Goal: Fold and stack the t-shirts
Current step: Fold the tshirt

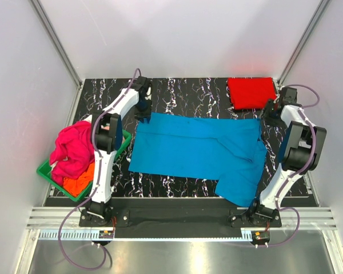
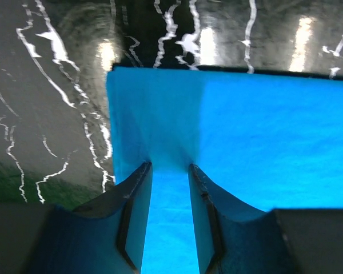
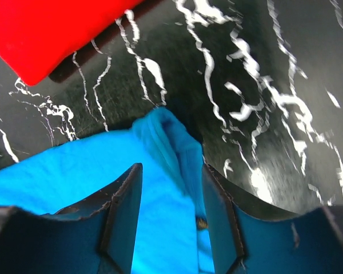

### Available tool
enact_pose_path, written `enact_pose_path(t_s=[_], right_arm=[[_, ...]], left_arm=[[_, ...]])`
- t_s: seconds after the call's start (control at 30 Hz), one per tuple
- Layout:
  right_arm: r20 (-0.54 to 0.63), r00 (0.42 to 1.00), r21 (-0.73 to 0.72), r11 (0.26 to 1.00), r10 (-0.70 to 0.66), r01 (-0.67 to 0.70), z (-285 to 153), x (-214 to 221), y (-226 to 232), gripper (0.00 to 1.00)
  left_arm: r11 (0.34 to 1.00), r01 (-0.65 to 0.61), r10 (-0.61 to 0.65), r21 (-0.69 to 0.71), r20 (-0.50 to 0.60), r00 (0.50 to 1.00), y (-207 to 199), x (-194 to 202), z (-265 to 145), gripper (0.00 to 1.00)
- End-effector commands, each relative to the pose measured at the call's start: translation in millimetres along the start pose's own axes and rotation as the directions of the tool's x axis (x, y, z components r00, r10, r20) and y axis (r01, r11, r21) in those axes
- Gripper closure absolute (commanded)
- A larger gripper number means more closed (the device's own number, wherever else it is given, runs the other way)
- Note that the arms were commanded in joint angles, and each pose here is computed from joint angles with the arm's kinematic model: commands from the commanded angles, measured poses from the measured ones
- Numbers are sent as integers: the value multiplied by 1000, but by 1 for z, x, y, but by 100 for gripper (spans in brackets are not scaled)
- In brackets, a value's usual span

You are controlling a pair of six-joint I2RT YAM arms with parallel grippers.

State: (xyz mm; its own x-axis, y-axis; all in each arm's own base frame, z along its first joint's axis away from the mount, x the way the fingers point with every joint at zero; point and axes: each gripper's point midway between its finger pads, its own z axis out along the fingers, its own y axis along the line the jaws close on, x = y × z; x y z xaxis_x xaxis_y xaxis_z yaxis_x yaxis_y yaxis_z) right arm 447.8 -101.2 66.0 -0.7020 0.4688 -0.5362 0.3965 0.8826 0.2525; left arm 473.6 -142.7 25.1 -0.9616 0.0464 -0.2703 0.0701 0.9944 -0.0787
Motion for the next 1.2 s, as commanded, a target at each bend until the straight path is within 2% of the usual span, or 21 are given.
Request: enact_pose_path(t_s=[0.0, 0.13, 0.3, 0.43, 0.47, 0.53, 0.57, 0.67, 0.73, 0.87, 1.03, 1.17], right_arm=[[59, 985, -26, 986, -164, 166, 5, -20, 19, 47], [62, 970, -2, 971, -237, 238, 14, -21, 24, 46], [44, 968, 84, 966, -249, 244, 27, -22, 11, 47], [58, 967, 151, 959, -250, 239, 29, -31, 1, 53], [53, 967, 154, 959, -250, 239, 33, -31, 0, 60], [61, 967, 172, 956, -249, 236, 36, -36, -3, 67], [53, 968, 183, 955, -247, 234, 40, -35, -6, 76], [57, 979, 156, 970, -198, 187, 44, -36, -6, 87], [55, 986, 106, 983, -156, 150, 46, -34, -1, 99], [22, 997, -77, 994, -71, 72, 52, -29, 23, 100], [14, 1000, -115, 993, 24, -23, 55, -37, 15, 100], [-23, 997, -211, 974, 73, -76, 65, -39, 21, 90]], left_arm=[[1000, 26, -26, -3, 38, 999, 8, -15, -2, 62], [999, 32, -31, -8, 42, 999, 12, -17, 0, 62], [999, 36, -36, -13, 31, 999, 15, -15, 6, 62], [999, 37, -36, -18, 21, 999, 16, -13, 10, 62], [999, 37, -36, -20, 20, 999, 16, -12, 11, 62], [999, 35, -35, -23, 11, 999, 17, -10, 13, 62], [998, 34, -33, -51, 16, 999, 22, -10, 14, 61], [998, 25, -24, -65, 14, 1000, 25, -8, 13, 61], [996, 32, -32, -77, 12, 999, 29, -7, 14, 60], [995, 45, -44, -86, 14, 999, 31, -8, 14, 60], [992, 55, -53, -113, 21, 998, 42, -10, 15, 59], [994, 96, -95, -58, 22, 995, 43, -17, 18, 59]])
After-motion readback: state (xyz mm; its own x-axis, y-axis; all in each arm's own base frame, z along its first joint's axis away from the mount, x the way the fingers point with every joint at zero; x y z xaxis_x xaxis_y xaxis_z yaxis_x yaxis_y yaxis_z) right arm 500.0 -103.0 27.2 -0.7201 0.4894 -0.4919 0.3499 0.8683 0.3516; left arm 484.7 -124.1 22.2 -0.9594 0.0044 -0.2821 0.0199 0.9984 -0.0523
